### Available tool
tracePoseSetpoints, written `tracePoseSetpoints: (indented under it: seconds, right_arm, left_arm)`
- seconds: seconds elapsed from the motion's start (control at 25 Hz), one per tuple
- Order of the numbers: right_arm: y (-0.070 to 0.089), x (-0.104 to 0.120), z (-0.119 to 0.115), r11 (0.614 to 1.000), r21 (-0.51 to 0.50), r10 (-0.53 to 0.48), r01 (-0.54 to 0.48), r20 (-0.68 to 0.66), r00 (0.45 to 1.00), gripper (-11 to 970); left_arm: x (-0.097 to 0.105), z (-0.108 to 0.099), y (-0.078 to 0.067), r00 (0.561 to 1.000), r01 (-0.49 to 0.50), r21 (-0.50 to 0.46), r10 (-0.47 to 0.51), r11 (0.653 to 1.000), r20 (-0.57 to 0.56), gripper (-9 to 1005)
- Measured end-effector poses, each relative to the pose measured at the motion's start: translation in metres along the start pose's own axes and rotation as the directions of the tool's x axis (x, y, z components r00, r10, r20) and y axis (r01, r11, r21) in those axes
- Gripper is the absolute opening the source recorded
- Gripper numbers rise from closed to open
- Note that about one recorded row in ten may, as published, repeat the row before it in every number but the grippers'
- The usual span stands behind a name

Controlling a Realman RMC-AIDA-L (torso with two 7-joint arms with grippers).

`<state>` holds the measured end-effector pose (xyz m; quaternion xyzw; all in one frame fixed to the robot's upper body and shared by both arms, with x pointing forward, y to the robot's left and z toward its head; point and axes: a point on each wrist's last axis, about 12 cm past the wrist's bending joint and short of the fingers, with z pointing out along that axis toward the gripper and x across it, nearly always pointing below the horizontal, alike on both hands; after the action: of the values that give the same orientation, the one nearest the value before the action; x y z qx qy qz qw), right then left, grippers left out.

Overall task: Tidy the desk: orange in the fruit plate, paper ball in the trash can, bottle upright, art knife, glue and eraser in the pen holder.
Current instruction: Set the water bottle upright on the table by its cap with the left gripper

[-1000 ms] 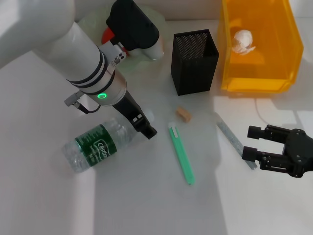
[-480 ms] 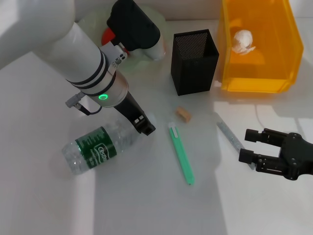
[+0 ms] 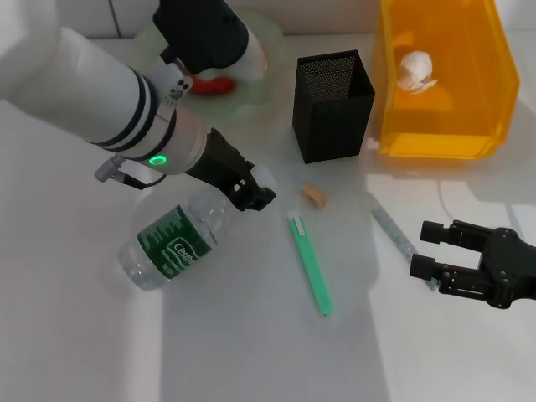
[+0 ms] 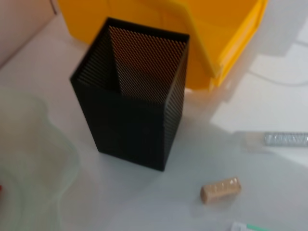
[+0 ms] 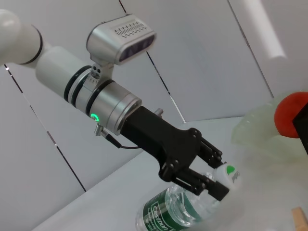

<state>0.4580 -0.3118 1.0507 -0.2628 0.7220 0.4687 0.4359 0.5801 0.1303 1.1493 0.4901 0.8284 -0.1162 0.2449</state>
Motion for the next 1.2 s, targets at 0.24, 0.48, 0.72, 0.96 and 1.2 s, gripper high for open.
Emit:
tracePoseSetpoints:
  seconds: [0.24, 0.48, 0.72, 0.96, 1.2]
  right_arm:
    - [0.0, 0.0, 0.002, 1.0, -0.003, -0.005, 0.005, 0.003, 1.0, 754]
    - [0.0, 0.0, 0.008, 1.0, -0.009, -0.007, 0.007, 0.009, 1.0, 754]
    - [0.0, -0.002, 0.014, 1.0, -0.014, -0.01, 0.01, 0.015, 1.0, 753]
    - [0.0, -0.001, 0.015, 1.0, -0.01, -0.007, 0.007, 0.018, 1.0, 753]
    - [0.001, 0.002, 0.018, 1.0, -0.014, 0.011, -0.011, 0.024, 1.0, 753]
  left_arm:
    - [0.018, -0.013, 0.004, 0.983, 0.066, 0.036, -0.071, 0.997, 0.167, 437]
    - [0.039, -0.028, 0.017, 0.929, 0.123, 0.097, -0.149, 0.988, 0.339, 438]
    - [0.06, -0.032, 0.028, 0.848, 0.18, 0.172, -0.241, 0.969, 0.472, 439]
    - [0.076, -0.029, 0.028, 0.767, 0.155, 0.204, -0.248, 0.966, 0.592, 441]
    - [0.09, -0.022, 0.023, 0.656, 0.119, 0.185, -0.217, 0.976, 0.723, 442]
